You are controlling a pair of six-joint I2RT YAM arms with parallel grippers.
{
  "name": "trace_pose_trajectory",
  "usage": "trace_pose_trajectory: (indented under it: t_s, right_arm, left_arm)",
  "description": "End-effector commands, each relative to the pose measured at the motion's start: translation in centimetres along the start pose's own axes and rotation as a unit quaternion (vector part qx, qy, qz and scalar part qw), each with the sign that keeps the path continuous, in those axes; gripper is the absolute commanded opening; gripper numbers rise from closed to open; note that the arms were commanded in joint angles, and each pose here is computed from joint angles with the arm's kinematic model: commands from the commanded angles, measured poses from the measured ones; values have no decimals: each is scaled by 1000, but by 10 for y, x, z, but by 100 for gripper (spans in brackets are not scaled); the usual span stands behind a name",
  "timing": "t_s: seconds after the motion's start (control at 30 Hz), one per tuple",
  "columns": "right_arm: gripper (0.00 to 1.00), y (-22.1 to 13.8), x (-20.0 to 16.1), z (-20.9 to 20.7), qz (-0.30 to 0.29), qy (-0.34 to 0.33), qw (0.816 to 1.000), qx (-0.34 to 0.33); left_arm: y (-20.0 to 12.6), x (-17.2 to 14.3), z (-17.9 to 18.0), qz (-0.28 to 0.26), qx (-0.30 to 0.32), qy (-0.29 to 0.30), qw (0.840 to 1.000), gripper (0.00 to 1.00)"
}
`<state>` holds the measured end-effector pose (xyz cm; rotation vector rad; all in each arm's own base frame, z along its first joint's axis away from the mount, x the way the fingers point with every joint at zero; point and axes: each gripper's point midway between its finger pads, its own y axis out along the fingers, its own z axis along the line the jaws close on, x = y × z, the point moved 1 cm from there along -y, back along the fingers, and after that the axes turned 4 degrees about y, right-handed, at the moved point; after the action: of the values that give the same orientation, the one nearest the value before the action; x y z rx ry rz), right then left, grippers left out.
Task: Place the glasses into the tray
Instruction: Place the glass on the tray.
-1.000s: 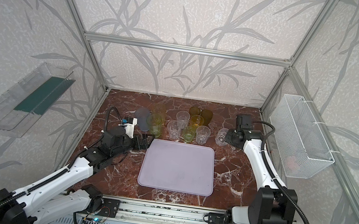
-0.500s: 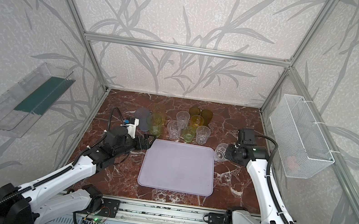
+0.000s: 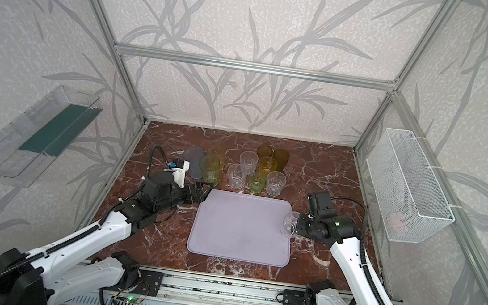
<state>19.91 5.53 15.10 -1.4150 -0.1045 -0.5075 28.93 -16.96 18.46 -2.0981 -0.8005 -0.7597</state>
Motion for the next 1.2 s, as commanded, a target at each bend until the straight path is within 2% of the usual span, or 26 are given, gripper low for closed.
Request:
trace_pose_trajectory:
  t_s: [0.0,0.33,0.6,1.17]
  right_arm:
    - [0,1,-11,-3,5,8,1000,-12]
    - [0,14,-29,8,2,-28,999,-21]
    - [0,18,-39,10,7,-36,999,-21]
    - [0,28,-57,10,24,-54,998,-30]
  left_arm:
    - [-4,3,-1,-7,-3,0,1000,99]
    - [1,-11,4,12,-3,-33,999,99]
    - [4,-10,3,19,-1,-45,999,99]
    - [4,-12,8,31,18,-41,998,99]
